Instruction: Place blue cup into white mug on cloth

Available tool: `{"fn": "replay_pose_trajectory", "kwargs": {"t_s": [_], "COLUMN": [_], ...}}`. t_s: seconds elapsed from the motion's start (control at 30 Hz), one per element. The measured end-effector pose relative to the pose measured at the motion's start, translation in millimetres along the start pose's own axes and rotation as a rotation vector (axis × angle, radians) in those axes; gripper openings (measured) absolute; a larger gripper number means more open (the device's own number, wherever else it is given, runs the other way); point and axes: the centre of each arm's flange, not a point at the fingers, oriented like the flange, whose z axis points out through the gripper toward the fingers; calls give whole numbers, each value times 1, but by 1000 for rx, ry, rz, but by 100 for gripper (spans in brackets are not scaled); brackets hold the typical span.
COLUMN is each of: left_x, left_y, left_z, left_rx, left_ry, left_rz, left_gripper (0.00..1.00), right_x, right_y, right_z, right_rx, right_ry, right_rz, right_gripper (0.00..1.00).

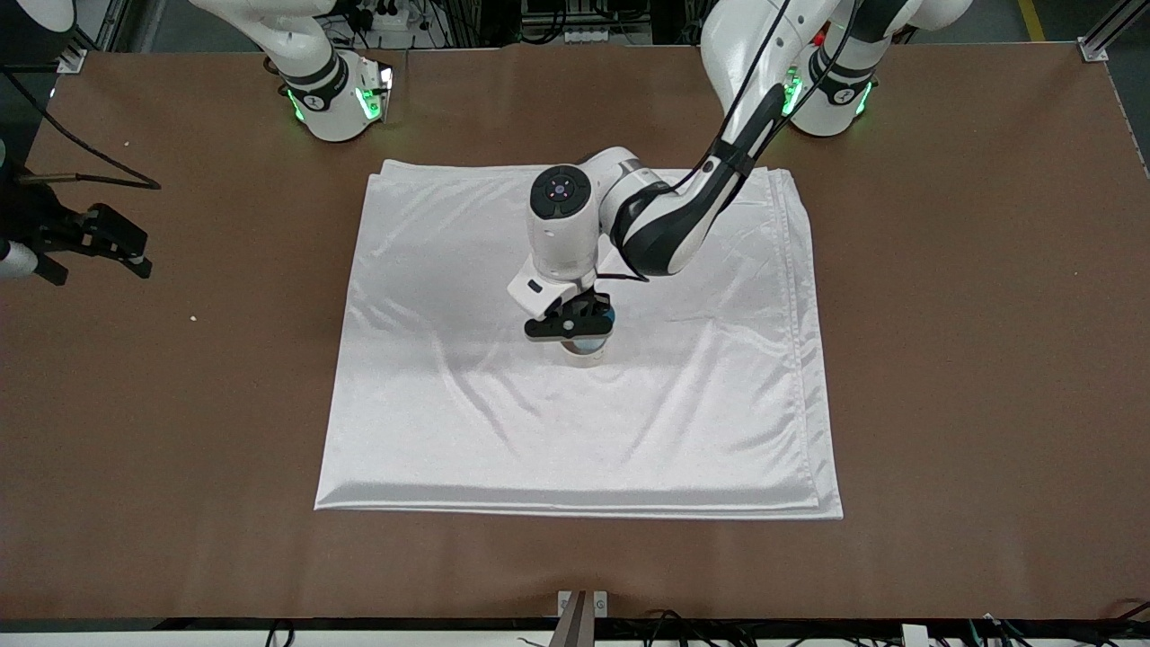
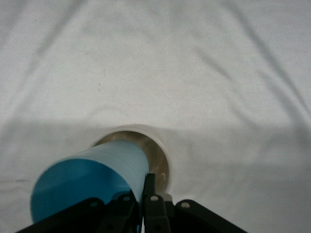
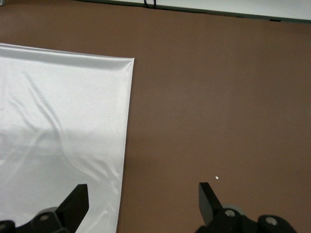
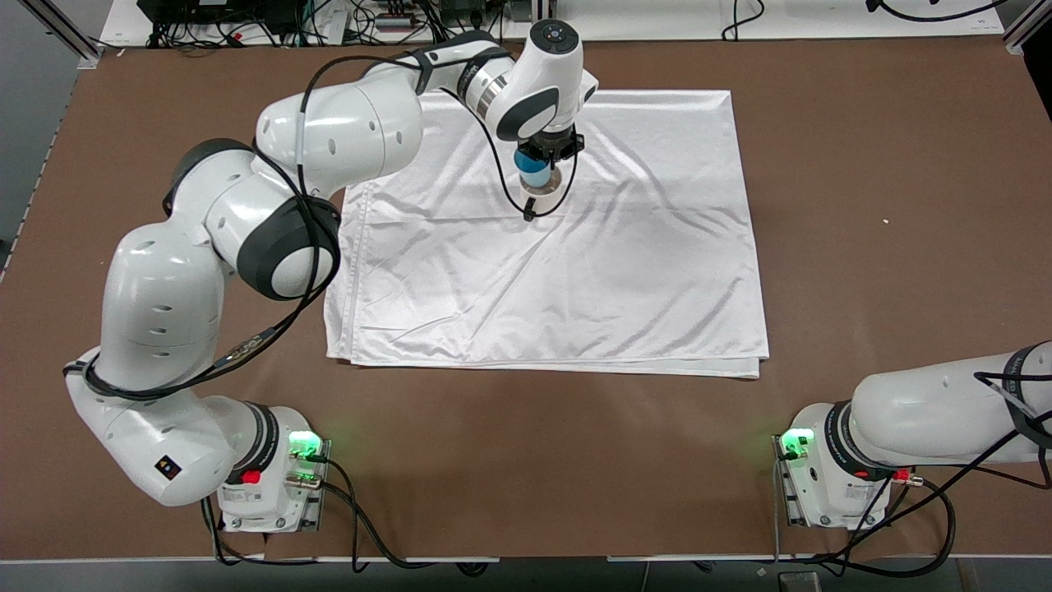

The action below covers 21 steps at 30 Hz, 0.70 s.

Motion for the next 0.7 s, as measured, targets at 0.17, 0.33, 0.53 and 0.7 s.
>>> {"fn": "replay_pose_trajectory", "kwargs": {"t_s": [0.17,0.33,0.53,0.7], "left_x": [0,-1,-1,-1], "left_y": [1,0,0,0], "left_z": [0,3,6,6], "left_rx": [-4,-2,1,1], "left_ry": [-3,-7,-10,-10], "left_rz": [-3,-4,-4,-4], "left_gripper": [4,4,12,40], "right_x": [-5,-9,-9,-9], "right_y": [-1,0,0,0], "right_z": [-2,0,0,0], "right_rx": [2,5,5,5], "right_ry": [-21,-55,-60,-60], "right_rz": [0,1,2,2], "right_gripper": [100,100,100,100]}}
